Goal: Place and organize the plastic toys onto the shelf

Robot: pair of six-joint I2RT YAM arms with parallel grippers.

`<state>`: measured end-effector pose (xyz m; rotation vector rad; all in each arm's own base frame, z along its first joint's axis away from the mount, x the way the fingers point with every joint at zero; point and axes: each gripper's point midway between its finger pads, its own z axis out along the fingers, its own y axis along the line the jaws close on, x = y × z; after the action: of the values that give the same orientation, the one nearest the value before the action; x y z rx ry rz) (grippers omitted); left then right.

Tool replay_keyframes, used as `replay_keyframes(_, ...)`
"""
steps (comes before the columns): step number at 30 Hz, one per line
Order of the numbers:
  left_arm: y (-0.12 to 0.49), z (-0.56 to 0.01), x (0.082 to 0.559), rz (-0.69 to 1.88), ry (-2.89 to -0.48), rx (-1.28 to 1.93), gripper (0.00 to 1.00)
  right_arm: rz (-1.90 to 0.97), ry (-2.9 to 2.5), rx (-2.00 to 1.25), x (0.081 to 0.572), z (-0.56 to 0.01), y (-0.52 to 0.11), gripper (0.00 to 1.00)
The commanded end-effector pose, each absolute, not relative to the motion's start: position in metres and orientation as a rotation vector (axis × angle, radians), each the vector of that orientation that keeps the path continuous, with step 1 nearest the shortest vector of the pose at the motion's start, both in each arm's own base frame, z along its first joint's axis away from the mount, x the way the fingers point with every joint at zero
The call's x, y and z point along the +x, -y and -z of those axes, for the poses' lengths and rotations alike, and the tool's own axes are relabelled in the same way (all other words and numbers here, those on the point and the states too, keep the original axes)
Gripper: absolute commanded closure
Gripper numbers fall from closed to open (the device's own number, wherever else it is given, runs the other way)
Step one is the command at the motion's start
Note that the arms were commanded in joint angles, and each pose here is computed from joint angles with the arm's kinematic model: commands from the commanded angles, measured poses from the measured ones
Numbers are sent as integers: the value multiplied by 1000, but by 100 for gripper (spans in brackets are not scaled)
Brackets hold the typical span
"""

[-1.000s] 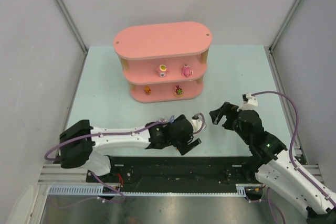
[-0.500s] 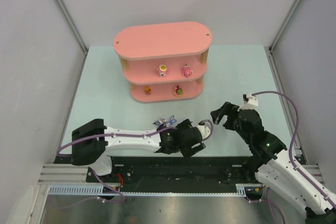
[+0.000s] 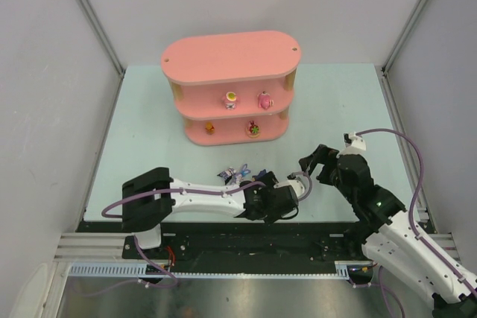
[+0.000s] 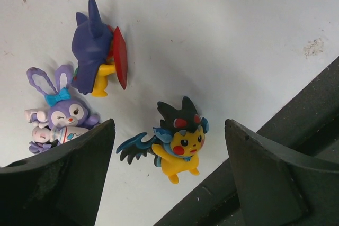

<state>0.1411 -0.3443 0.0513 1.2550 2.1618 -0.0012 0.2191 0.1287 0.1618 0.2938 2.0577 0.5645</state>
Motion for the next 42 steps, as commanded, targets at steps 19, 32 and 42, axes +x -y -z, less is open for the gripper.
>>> replay_keyframes(19,341,-44,131,-141,-2180,1280,13,-597,-2033,284,224,-176,-133,0)
replay_keyframes(32,343,-42,133,-207,-2159,1303,18,-602,-2032,285,226,-176,-134,0)
replay_keyframes(42,346,-42,132,-213,-2163,1310,29,-596,-2040,276,227,-174,-135,0)
